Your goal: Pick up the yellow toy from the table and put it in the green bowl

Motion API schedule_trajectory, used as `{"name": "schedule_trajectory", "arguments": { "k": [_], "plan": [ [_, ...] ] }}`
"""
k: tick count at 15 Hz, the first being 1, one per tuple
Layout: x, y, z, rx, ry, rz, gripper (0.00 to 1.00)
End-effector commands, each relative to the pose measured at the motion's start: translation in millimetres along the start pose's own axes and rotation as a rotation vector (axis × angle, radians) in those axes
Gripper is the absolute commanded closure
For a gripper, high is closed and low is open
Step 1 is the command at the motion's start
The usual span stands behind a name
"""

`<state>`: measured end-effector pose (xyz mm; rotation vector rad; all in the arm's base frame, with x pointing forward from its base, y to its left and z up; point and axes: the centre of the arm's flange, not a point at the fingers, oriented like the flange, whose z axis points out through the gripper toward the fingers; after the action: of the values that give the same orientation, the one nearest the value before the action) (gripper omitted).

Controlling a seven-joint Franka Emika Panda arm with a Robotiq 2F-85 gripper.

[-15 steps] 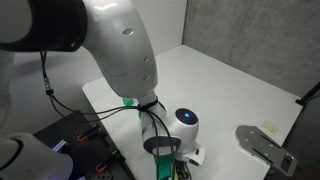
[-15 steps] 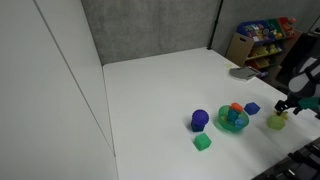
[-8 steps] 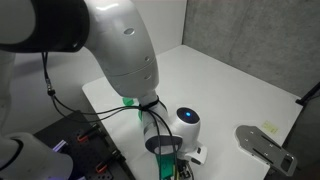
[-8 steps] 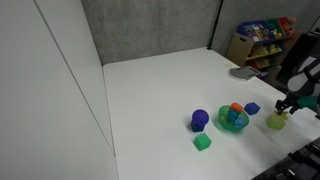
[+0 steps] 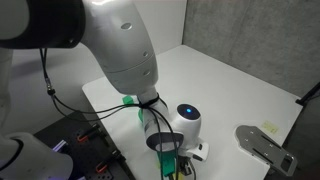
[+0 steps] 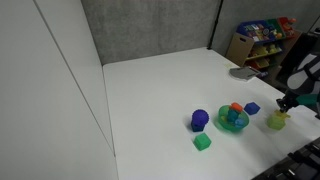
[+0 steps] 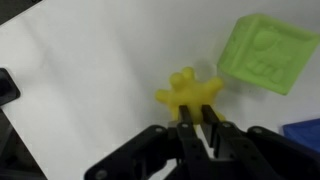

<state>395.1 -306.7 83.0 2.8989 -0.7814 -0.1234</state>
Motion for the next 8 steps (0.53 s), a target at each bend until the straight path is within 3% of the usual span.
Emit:
{"name": "schedule_trajectory", "arguments": {
  "k": [1,8],
  "plan": [
    [0,-4,-12,-0.001,0.012,-0.024,1.00],
    [7,-28,-53,0.022,0.048,-0.047,0.97]
  ]
}}
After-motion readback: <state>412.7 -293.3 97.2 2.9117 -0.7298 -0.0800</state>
